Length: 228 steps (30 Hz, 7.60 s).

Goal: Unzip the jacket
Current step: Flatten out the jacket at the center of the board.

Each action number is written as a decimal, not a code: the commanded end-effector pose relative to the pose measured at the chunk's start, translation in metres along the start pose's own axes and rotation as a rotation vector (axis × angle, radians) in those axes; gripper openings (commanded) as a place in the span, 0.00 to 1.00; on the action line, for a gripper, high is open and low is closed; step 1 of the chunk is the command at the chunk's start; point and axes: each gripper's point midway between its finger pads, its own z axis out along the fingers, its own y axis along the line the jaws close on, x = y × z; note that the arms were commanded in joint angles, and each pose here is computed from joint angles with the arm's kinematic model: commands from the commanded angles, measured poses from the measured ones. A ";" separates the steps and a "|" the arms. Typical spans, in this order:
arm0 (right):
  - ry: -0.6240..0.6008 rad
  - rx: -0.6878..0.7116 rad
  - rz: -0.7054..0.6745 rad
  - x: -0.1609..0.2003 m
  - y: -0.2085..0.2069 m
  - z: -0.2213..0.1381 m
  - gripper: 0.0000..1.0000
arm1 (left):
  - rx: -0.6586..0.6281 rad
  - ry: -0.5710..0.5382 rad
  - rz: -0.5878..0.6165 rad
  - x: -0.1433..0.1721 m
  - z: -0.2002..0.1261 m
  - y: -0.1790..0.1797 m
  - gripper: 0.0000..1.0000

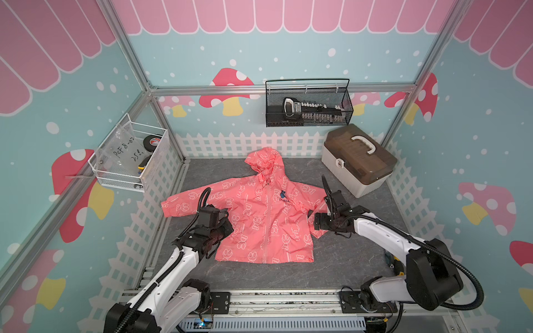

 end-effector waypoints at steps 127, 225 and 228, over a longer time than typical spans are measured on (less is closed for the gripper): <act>0.102 -0.082 -0.007 0.118 -0.014 -0.020 0.31 | -0.231 0.269 0.192 0.145 0.008 0.027 0.20; -0.334 0.328 -0.897 -0.312 0.115 0.145 0.25 | -0.365 -0.113 -0.447 -0.114 0.093 0.137 0.00; -0.358 0.338 -0.862 -0.318 0.116 0.133 0.12 | -0.382 -0.157 -0.446 -0.125 0.079 0.140 0.00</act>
